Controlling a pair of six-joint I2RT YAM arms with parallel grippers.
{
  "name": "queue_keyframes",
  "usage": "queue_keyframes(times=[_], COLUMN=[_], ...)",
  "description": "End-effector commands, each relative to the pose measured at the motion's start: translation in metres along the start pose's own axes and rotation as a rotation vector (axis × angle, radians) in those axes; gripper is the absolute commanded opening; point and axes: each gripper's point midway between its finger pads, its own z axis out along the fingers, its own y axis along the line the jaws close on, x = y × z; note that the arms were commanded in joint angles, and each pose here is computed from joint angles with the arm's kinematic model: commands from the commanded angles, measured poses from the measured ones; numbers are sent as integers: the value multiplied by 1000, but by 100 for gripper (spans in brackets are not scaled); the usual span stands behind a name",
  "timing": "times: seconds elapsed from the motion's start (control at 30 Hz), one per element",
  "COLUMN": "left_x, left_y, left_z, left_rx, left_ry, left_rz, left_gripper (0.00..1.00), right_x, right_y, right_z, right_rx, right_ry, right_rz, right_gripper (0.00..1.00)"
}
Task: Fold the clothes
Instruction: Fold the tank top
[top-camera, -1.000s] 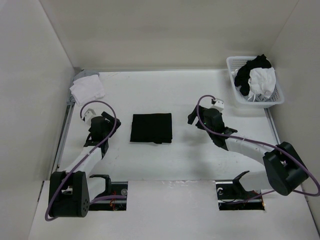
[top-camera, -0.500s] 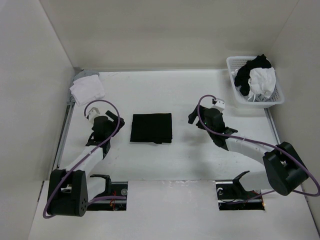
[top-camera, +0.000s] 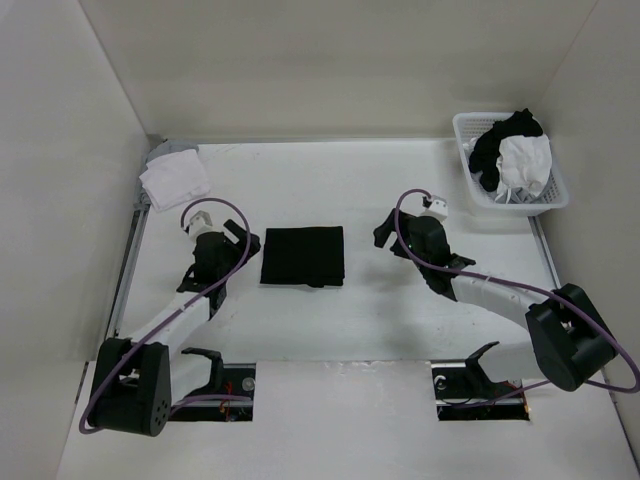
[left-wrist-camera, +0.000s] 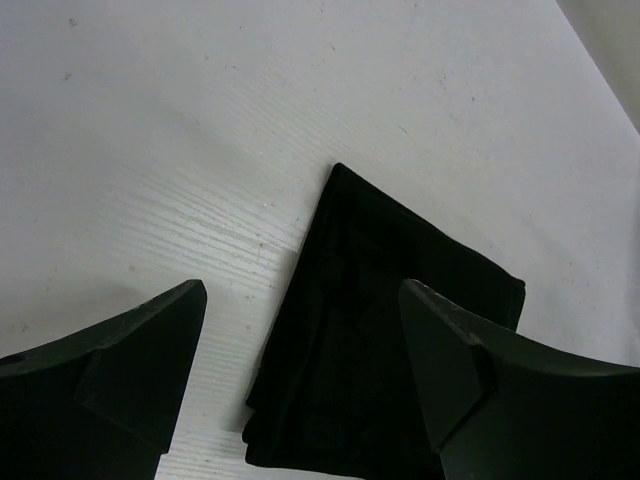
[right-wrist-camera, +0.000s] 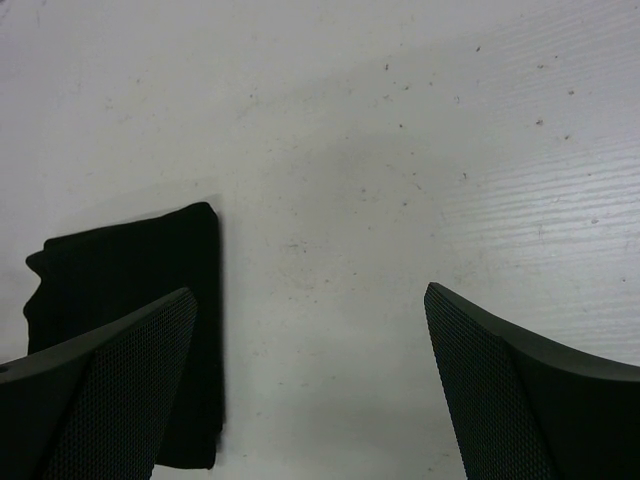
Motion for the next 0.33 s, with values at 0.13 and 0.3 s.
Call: queue_keyframes(times=[0.13, 0.3], left_x=[-18, -15], left_y=[-28, -31], left_z=[-2, 2], left_rx=[95, 96], left_ry=[-42, -33], left_rz=[-1, 18], left_gripper=[75, 75], right_x=[-6, -7], right_y=[13, 10], right_z=[2, 1], right_rx=[-57, -55], right_ry=[-18, -24], right_rz=[11, 20], right_gripper=[100, 100])
